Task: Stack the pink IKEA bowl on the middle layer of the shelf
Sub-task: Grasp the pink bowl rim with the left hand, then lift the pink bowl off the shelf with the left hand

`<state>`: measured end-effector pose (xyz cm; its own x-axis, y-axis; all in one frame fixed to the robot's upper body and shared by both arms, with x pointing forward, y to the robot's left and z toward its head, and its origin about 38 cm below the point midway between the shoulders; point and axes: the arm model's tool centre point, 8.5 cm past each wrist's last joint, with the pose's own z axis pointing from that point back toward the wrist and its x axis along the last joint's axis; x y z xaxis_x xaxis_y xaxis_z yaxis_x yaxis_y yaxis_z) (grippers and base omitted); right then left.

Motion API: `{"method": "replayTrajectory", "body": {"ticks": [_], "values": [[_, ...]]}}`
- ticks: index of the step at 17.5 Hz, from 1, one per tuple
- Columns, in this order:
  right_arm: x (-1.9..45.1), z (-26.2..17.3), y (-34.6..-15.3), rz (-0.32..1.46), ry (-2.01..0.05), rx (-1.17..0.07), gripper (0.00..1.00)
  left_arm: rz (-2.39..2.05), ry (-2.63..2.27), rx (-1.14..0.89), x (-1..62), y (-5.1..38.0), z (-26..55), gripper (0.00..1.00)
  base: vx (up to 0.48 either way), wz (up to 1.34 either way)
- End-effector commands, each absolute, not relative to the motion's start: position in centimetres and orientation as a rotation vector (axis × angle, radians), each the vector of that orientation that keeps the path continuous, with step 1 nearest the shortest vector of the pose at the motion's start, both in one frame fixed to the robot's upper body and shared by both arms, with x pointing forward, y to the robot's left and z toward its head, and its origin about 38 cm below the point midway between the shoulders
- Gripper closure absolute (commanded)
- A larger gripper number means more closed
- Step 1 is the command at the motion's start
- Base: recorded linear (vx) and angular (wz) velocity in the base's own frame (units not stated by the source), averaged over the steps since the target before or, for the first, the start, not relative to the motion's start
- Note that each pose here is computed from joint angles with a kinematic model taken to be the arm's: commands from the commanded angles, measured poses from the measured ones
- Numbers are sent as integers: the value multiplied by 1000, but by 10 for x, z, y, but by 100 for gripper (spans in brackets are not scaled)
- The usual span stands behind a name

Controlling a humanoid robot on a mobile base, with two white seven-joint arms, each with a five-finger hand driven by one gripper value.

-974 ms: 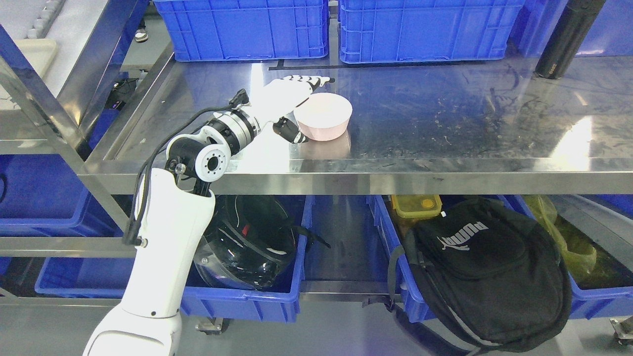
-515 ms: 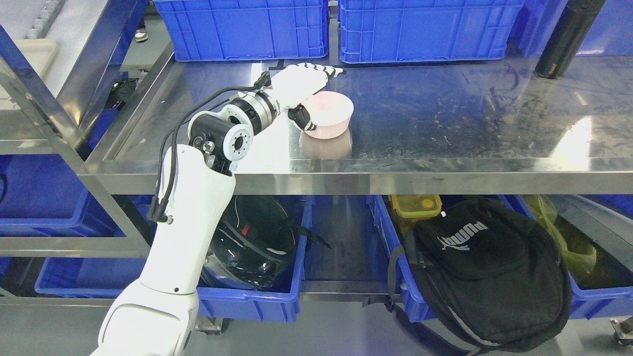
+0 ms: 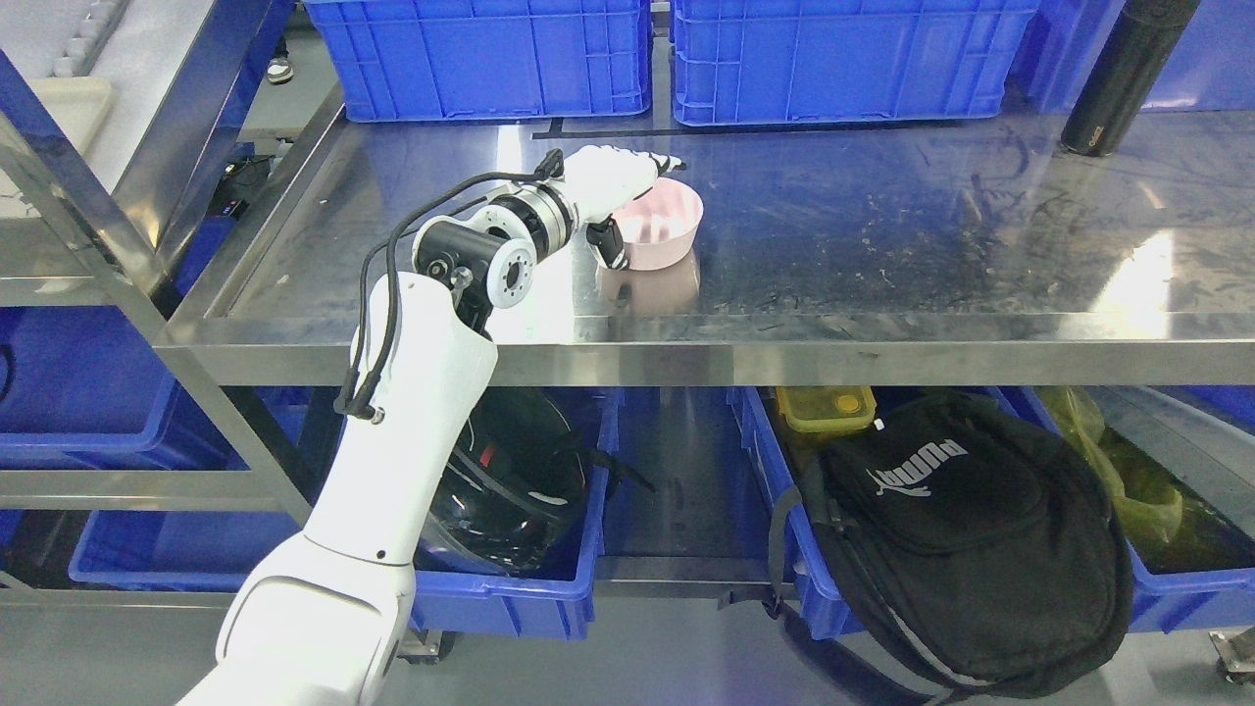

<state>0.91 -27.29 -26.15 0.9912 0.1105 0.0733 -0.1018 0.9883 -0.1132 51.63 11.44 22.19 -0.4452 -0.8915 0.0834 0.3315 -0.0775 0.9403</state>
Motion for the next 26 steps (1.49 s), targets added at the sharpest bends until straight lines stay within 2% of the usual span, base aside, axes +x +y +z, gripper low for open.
{"method": "replayTrajectory", "body": {"ticks": [1, 3, 9, 11, 13, 15, 17, 20, 26], "values": [[0, -261, -284, 108, -73, -125, 0, -1713, -1163, 575, 522, 111, 184, 13, 0, 0], [0, -261, -284, 108, -73, -125, 0, -1713, -1160, 561, 522, 111, 181, 15, 0, 0], [0, -261, -284, 108, -73, -125, 0, -1722, -1161, 560, 524, 109, 184, 36, 0, 0], [0, -261, -284, 108, -73, -125, 0, -1728, -1162, 562, 526, 109, 190, 50, 0, 0], [0, -261, -284, 108, -73, -125, 0, -1771, -1196, 562, 526, 108, 195, 72, 0, 0], [0, -261, -284, 108, -73, -125, 0, -1779, -1239, 560, 527, 114, 201, 84, 0, 0], [0, -261, -284, 108, -73, -125, 0, -1737, -1273, 568, 530, 127, 210, 88, 0, 0], [0, -261, -284, 108, -73, -125, 0, -1747, -1362, 576, 531, 142, 224, 99, 0, 0], [0, -261, -284, 108, -73, -125, 0, -1659, -1589, 581, 523, 171, 262, 100, 0, 0]]}}
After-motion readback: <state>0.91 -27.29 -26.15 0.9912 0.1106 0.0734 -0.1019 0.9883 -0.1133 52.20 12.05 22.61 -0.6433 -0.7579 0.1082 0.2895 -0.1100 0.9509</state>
